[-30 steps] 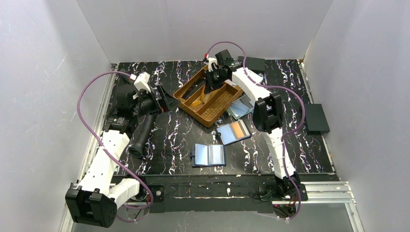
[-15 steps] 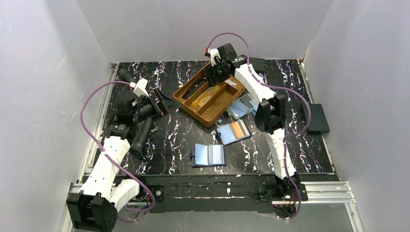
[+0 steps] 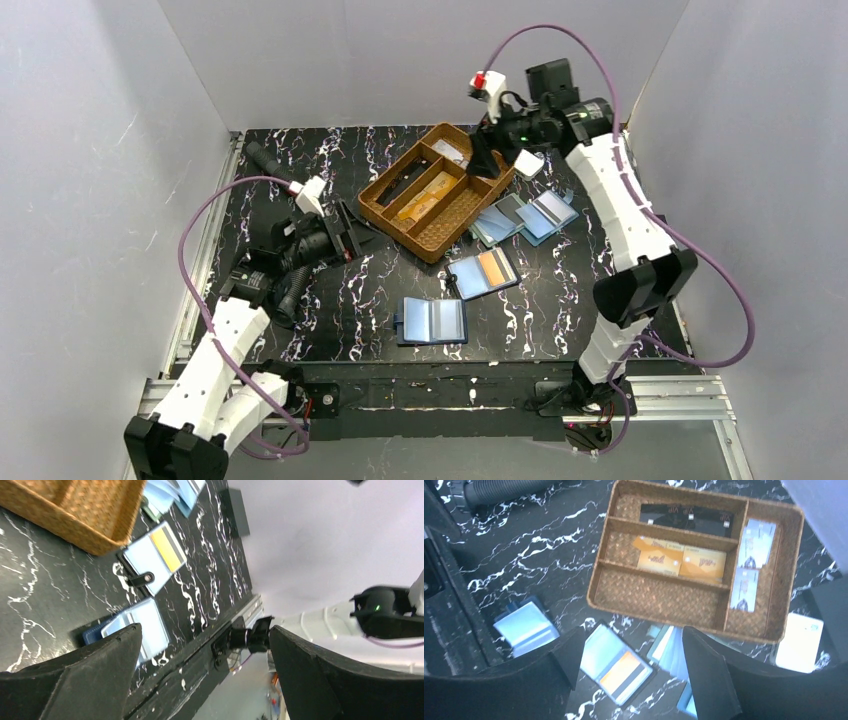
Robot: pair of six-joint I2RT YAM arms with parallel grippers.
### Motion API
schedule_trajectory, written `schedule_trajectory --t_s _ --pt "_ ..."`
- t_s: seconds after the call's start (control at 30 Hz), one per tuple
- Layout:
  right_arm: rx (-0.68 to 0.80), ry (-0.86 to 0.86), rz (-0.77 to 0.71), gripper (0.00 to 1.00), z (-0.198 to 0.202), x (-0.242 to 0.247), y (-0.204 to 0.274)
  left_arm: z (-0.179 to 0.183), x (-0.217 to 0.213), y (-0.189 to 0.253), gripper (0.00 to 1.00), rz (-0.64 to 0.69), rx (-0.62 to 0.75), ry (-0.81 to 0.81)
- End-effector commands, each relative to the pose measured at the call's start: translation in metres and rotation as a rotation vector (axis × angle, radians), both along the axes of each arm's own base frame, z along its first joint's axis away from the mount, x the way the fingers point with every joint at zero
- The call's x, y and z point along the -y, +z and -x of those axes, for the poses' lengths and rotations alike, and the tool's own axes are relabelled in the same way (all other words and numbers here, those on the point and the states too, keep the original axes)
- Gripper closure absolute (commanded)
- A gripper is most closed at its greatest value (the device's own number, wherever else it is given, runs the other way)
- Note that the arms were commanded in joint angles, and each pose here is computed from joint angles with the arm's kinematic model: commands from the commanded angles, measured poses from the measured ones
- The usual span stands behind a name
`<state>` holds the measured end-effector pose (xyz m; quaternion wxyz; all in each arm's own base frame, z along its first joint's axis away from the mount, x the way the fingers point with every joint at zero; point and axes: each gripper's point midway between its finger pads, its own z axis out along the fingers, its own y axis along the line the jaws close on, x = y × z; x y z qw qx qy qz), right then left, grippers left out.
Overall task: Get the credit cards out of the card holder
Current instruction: Place the credit card in the storage box, then remove the credit card from the card holder.
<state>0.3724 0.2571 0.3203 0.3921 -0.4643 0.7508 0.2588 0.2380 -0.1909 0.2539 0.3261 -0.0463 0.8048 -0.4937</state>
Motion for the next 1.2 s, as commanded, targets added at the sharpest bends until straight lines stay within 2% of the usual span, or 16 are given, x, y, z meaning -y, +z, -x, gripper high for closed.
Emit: schedule_trajectory --t_s 0.0,0.17,0.23,0.33,0.53,0.7,0.87,0.93,1.03,1.17 --pt "-0.137 0.024 -0.031 0.19 0.02 0.034 -0.016 0.029 0.013 -0.007 0.02 -0.087 0.048 -0.083" --pt "-0.166 0.075 0.031 0.13 0.064 0.062 -0.028 0.059 0.024 -0.019 0.02 -0.124 0.102 -0.132" --pt "-0.168 0.069 0.05 0.1 0.082 0.072 -0.034 0.069 0.027 -0.022 0.02 -0.108 0.083 -0.141" --pt "-0.168 0.047 0.037 0.05 0.11 0.089 -0.039 0.083 0.033 -0.027 0.02 -0.069 0.021 -0.137" --pt "-0.209 0.133 -0.055 0.04 0.163 0.087 -0.047 0.1 0.041 -0.029 0.02 -0.063 0.022 -0.124" --pt "-0.207 0.127 -0.203 0.04 0.166 0.07 -0.066 0.107 0.049 -0.044 0.02 -0.106 0.011 -0.13" --pt "-0.149 0.122 -0.195 0.02 0.167 0.074 -0.099 0.102 0.056 -0.069 0.02 -0.162 0.023 -0.101" --pt "-0.121 0.112 -0.209 0.02 0.165 0.079 -0.102 0.09 0.06 -0.072 0.02 -0.17 0.066 -0.076" --pt "-0.144 0.104 -0.222 0.02 0.164 0.084 -0.111 0.07 0.069 -0.07 0.02 -0.305 0.184 -0.119" --pt "-0.134 0.147 -0.244 0.02 0.172 0.083 -0.118 0.057 0.076 -0.072 0.02 -0.26 0.215 -0.07"
